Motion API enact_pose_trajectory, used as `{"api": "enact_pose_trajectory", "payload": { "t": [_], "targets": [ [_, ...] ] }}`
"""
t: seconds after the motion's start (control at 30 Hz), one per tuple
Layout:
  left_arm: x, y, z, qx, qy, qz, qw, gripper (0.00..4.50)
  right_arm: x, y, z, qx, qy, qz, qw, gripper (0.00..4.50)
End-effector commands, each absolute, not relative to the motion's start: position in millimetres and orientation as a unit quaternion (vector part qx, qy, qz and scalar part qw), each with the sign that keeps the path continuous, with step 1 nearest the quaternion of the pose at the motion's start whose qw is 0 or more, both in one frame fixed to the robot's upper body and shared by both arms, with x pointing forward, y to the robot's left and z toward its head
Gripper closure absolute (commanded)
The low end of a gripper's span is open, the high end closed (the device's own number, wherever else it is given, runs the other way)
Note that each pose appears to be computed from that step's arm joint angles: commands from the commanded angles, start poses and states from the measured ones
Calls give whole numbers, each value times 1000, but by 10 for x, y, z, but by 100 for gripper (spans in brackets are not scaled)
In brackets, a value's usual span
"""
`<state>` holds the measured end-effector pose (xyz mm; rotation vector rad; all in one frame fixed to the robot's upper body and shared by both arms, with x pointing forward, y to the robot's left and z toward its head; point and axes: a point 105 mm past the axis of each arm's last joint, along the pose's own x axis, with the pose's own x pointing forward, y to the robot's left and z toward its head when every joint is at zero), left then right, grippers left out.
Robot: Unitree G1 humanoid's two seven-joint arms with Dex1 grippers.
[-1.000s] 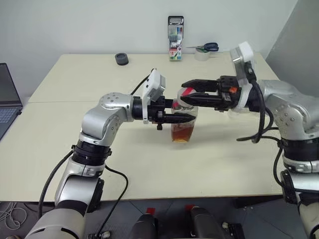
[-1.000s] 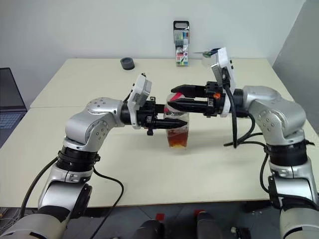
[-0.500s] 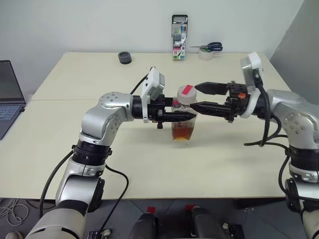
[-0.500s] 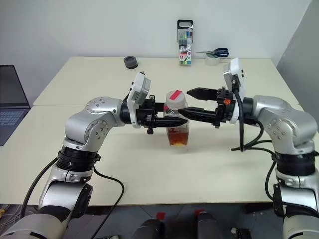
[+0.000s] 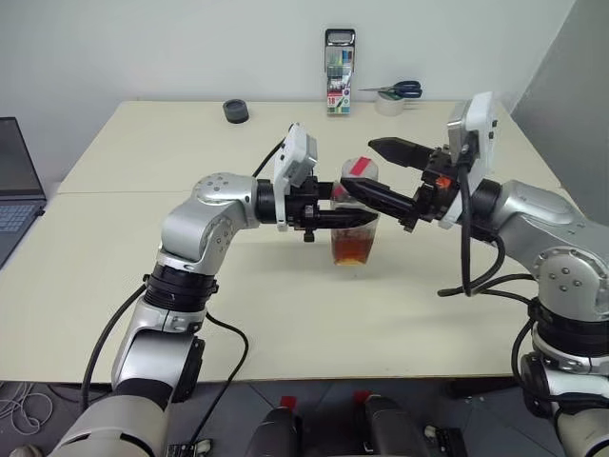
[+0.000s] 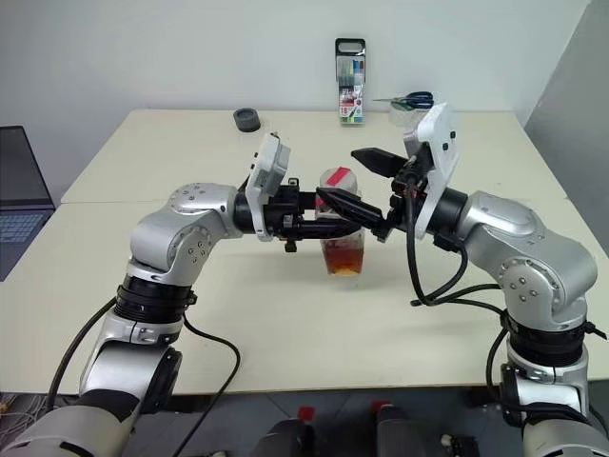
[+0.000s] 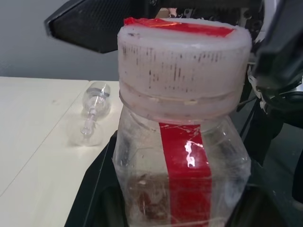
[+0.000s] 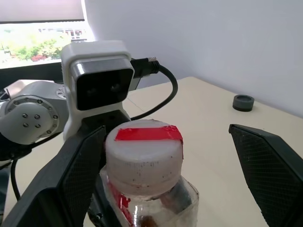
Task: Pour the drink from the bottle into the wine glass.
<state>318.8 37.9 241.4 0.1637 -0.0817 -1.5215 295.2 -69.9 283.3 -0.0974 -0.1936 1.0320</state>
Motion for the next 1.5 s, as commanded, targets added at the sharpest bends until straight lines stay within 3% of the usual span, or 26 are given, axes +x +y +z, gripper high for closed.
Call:
{"api": "enact_pose_trajectory", "payload": {
  "t": [0.03, 1.0, 1.5],
  "targets": [
    [3146, 348, 2561, 88, -68, -693, 713, 269, 2930, -676, 2950, -56, -125, 487, 863, 5],
    [3145, 350, 2525, 89, -66, -694, 711, 269, 2948, -1043, 2868, -58, -97, 454, 884, 5],
    [3146, 343, 2525, 89, -70, -693, 712, 269, 2731, -750, 2983, -14, -105, 528, 843, 5]
  ]
}}
